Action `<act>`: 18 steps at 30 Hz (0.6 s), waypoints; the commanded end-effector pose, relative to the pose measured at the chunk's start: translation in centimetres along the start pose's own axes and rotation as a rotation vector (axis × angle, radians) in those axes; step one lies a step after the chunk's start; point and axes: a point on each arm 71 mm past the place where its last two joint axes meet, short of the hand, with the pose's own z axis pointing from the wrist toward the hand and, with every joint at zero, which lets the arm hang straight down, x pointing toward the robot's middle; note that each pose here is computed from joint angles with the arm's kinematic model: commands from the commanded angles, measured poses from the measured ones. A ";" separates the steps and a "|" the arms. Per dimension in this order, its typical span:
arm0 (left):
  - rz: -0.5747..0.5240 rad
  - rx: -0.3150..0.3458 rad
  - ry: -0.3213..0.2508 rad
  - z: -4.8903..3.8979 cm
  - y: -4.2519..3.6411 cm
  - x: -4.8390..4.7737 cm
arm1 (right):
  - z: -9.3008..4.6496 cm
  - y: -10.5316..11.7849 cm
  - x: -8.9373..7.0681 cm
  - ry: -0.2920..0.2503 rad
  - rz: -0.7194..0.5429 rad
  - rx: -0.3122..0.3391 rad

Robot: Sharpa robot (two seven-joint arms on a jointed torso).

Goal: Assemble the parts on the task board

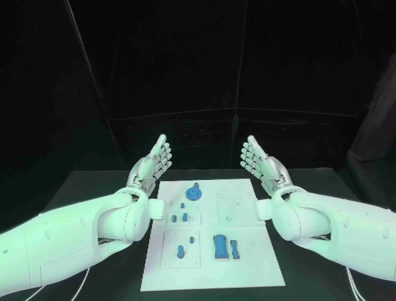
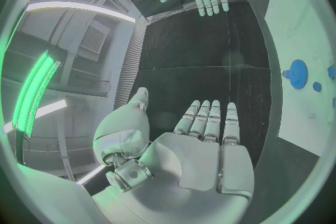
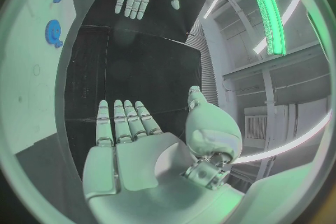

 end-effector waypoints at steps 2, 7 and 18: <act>0.091 0.048 -0.101 -0.68 -0.45 -0.13 | -0.5 0.3 -0.4 -0.123 -0.005 -0.015; 0.092 0.048 -0.104 -0.81 -0.45 -0.06 | -0.5 0.3 -0.4 -0.123 -0.005 -0.015; 0.092 0.048 -0.104 -0.81 -0.45 -0.06 | -0.5 0.3 -0.4 -0.123 -0.005 -0.015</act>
